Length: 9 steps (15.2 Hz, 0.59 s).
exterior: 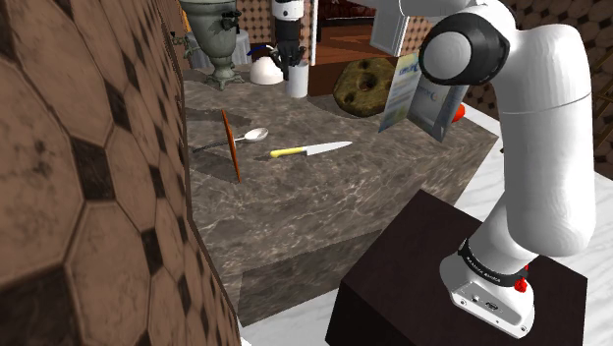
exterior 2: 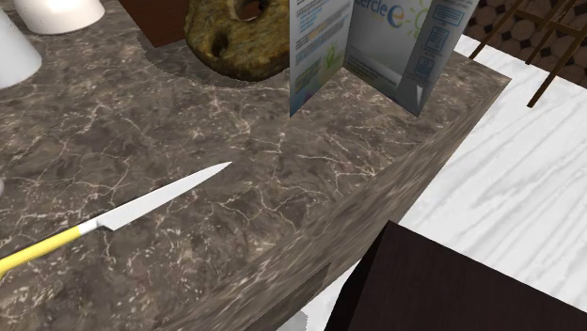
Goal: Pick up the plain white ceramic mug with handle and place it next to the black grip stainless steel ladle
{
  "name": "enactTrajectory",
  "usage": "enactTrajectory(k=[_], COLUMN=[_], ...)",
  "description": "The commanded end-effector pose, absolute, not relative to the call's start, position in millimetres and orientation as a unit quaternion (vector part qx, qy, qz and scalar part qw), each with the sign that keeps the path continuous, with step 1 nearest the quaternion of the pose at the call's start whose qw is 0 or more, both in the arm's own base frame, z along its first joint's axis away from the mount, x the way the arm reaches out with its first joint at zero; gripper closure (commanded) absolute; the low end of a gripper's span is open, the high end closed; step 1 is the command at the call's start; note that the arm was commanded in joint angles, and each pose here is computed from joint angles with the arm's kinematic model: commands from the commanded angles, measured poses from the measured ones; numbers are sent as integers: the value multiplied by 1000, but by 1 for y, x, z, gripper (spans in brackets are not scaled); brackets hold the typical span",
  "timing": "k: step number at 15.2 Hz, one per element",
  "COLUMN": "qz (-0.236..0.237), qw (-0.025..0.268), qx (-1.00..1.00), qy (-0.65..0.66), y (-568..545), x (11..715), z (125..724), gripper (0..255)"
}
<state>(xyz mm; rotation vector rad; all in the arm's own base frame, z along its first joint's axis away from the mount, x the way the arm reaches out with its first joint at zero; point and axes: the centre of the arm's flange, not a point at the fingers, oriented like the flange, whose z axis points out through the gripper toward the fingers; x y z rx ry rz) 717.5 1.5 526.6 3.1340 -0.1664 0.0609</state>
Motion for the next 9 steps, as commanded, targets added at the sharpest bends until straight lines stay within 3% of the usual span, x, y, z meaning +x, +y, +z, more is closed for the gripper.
enactTrajectory(k=[1, 9], qz=[20, 20], qw=[1, 1], qx=[998, 998], qy=[-53, -53], y=[28, 50], x=[731, 742], z=[527, 496], gripper=[255, 255])
